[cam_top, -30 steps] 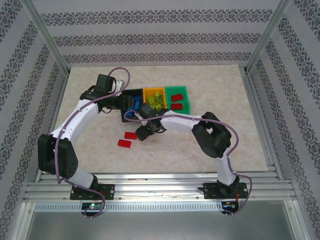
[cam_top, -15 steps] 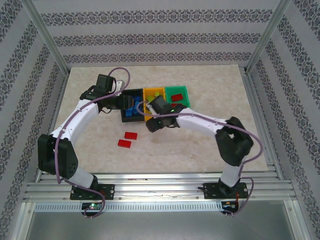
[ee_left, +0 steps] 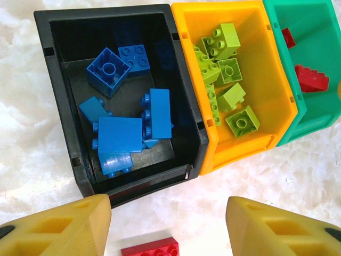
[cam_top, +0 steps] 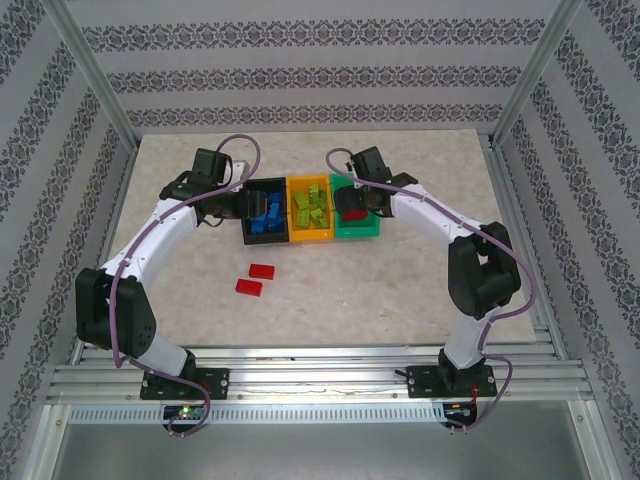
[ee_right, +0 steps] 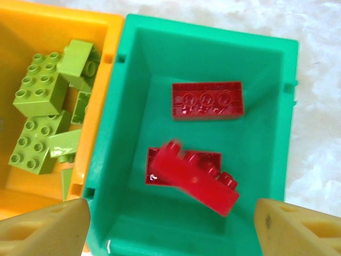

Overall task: Sort the legos into containers by color
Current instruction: Place the lego in the container, then pick up the lego from the center of the table.

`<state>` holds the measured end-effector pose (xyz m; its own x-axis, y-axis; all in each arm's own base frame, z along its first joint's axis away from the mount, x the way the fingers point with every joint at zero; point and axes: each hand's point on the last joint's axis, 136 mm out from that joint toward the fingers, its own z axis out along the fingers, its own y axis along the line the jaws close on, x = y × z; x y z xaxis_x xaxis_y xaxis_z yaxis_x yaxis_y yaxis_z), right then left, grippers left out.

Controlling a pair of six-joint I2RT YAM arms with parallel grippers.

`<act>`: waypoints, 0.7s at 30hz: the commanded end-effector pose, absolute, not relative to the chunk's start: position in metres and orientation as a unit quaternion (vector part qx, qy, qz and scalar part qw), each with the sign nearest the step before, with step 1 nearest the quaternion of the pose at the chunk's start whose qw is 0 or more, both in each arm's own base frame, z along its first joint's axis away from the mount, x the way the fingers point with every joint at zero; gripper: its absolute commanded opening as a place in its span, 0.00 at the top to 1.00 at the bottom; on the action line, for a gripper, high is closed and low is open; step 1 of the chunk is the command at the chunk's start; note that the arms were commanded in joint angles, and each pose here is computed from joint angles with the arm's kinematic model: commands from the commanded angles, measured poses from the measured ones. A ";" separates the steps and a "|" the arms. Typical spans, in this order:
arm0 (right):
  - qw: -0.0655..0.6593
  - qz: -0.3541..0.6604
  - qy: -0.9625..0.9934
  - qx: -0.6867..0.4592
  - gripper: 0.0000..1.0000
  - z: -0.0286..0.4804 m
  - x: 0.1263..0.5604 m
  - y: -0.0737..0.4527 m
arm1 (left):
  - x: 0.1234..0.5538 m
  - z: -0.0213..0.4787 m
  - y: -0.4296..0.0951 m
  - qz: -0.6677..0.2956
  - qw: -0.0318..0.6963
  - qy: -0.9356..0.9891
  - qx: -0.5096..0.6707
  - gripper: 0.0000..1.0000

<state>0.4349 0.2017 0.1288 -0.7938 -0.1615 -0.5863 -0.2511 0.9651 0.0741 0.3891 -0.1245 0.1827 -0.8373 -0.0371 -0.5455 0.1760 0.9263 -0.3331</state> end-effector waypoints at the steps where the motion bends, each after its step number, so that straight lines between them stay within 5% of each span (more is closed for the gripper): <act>1: 0.297 0.098 0.941 -0.127 0.19 0.132 0.420 0.223 | 0.390 0.191 -0.128 -0.188 0.287 0.938 0.043 0.41; 13: 0.222 0.191 0.908 -0.301 0.19 0.106 0.301 0.353 | 0.390 0.195 -0.128 -0.192 0.293 0.936 0.041 0.41; 21: 0.186 0.202 0.899 -0.340 0.18 0.071 0.282 0.412 | 0.390 0.192 -0.123 -0.180 0.292 0.939 0.038 0.41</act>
